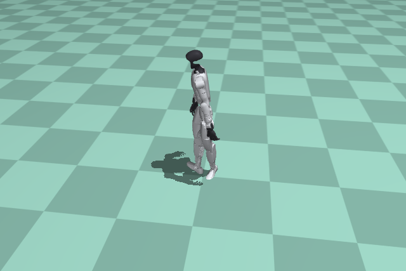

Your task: In place motions

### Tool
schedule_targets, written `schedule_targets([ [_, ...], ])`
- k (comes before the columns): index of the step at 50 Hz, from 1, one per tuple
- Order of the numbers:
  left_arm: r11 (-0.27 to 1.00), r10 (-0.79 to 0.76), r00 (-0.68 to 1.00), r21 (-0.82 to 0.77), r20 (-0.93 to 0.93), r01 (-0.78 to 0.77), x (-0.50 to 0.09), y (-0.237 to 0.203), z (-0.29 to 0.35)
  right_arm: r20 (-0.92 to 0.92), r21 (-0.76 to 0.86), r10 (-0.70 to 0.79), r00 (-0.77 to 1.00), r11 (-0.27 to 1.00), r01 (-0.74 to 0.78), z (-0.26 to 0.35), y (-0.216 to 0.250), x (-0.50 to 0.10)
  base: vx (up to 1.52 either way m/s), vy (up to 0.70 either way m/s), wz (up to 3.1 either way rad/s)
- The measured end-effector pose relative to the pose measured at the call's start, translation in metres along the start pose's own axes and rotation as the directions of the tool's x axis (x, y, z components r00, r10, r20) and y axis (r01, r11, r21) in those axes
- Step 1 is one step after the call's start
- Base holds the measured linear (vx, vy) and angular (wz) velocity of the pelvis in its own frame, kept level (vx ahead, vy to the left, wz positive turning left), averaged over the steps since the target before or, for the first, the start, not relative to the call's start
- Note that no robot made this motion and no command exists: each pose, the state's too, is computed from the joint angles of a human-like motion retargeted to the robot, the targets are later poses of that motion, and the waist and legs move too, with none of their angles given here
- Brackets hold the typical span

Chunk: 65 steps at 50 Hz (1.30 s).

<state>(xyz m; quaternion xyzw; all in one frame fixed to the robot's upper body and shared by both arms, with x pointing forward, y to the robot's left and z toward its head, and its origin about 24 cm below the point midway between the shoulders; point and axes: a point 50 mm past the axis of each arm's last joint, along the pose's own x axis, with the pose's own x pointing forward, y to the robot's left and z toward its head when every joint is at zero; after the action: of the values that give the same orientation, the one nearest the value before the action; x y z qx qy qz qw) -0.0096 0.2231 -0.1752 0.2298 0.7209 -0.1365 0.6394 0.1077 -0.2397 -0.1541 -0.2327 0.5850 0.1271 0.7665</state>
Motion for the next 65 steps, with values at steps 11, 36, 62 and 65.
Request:
schedule_targets([
  [11,0.999,0.011,0.999,0.04,0.045,-0.013,-0.001,0.005,0.017,-0.193,0.247,-0.098,0.976,0.958,0.145,-0.049,-0.02,-0.008,0.09,-0.07,-2.54],
  [36,1.0,0.004,0.989,0.01,0.147,-0.006,-0.003,0.001,0.046,-0.2,0.186,0.168,0.965,0.974,-0.131,-0.056,0.062,-0.003,0.27,-0.08,-1.83],
  [62,0.999,0.014,0.974,0.045,0.226,-0.025,-0.01,0.032,0.063,-0.398,0.376,0.253,0.882,0.922,-0.095,-0.107,0.086,-0.022,0.07,0.07,0.26],
  [65,0.999,0.01,0.985,0.034,0.174,-0.016,-0.007,0.028,0.051,-0.393,0.376,0.282,0.875,0.918,-0.127,-0.106,0.089,-0.022,-0.02,-0.06,2.0],
])
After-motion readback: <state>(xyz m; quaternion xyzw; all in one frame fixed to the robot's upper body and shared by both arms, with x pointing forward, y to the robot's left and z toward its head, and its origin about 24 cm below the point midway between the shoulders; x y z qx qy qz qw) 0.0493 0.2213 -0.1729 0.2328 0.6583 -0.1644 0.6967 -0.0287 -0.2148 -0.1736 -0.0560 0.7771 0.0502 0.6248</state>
